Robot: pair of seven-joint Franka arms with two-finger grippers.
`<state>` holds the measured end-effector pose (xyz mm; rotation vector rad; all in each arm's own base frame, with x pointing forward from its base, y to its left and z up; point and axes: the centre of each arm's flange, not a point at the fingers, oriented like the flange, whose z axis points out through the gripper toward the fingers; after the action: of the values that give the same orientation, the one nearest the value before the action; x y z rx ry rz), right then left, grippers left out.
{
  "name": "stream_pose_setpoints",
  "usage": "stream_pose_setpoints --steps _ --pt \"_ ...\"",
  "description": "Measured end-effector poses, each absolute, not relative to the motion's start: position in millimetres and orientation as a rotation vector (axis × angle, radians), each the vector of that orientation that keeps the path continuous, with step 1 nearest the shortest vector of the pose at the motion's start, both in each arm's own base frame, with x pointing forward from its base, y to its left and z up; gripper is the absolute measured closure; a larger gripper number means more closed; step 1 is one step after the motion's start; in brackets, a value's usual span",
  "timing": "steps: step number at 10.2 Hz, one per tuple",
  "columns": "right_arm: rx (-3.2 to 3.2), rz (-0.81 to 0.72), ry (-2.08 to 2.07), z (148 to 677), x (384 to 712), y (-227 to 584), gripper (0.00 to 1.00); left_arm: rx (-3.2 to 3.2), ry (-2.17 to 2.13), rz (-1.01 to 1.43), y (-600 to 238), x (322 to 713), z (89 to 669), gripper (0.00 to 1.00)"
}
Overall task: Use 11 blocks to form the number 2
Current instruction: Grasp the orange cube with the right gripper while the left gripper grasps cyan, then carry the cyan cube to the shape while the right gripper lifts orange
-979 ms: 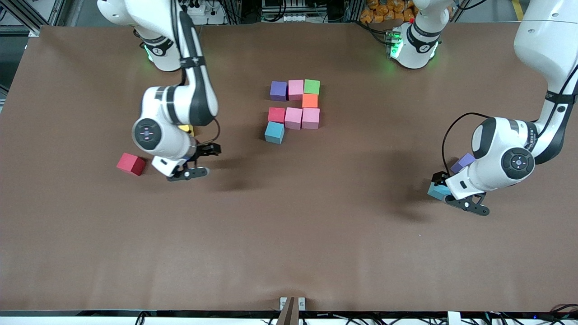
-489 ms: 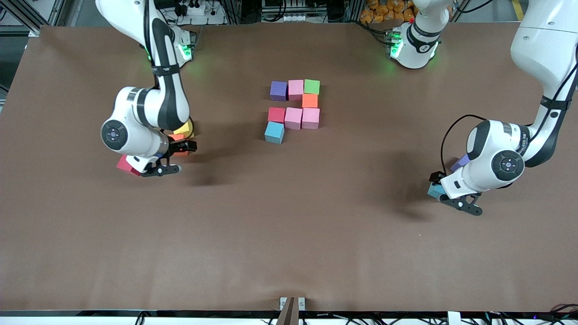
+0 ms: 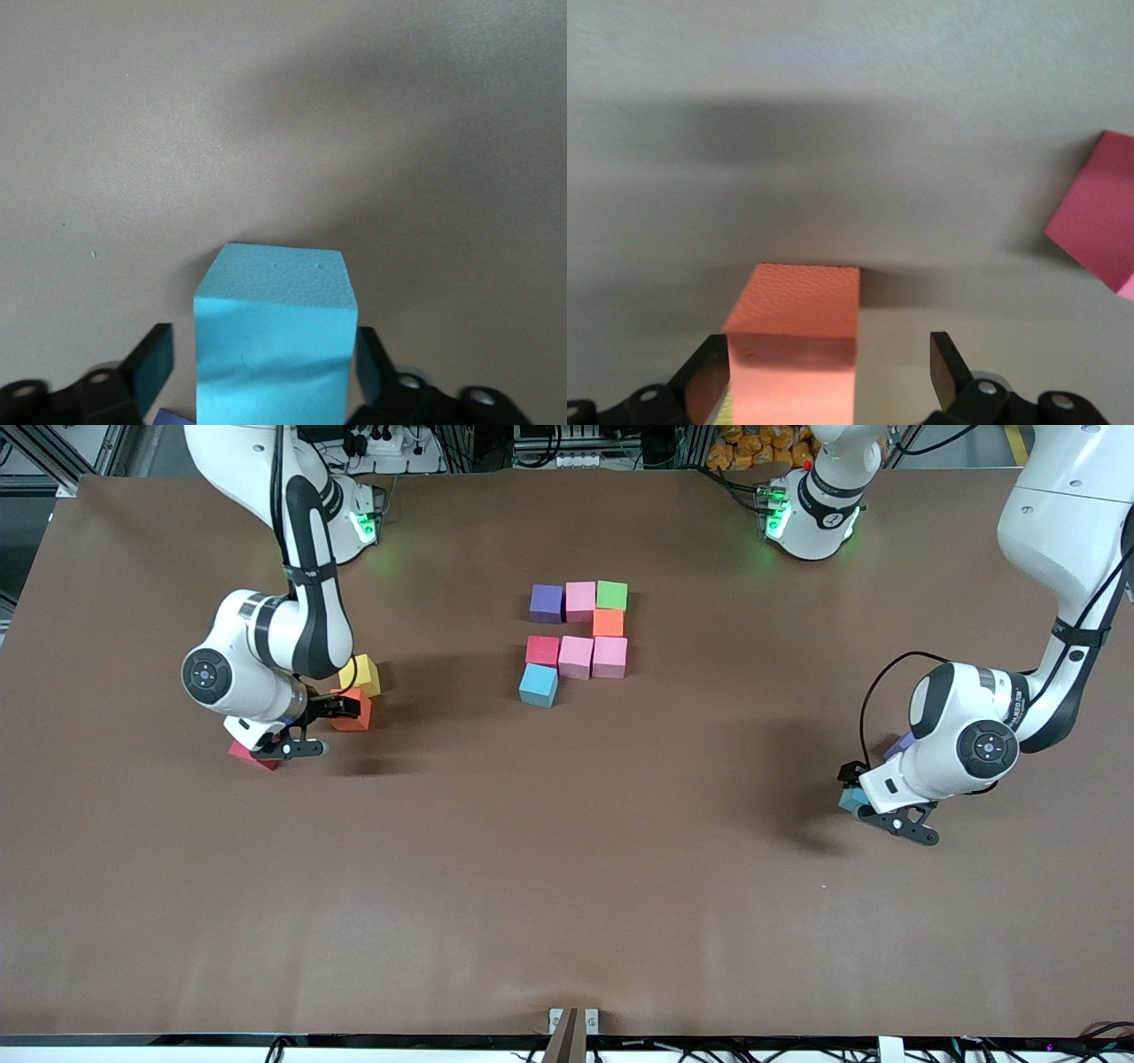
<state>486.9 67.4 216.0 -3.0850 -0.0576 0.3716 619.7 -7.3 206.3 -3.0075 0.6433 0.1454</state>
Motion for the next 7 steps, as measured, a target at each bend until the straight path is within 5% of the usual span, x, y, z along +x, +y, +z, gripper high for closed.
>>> stream_pose_setpoints --steps 2,7 --pt "-3.063 0.364 -0.008 213 484 66 0.00 -3.007 0.641 0.140 -7 621 208 0.40" --pt "-3.027 0.364 0.048 210 481 67 0.00 -3.071 0.491 -0.007 -103 635 243 0.45"
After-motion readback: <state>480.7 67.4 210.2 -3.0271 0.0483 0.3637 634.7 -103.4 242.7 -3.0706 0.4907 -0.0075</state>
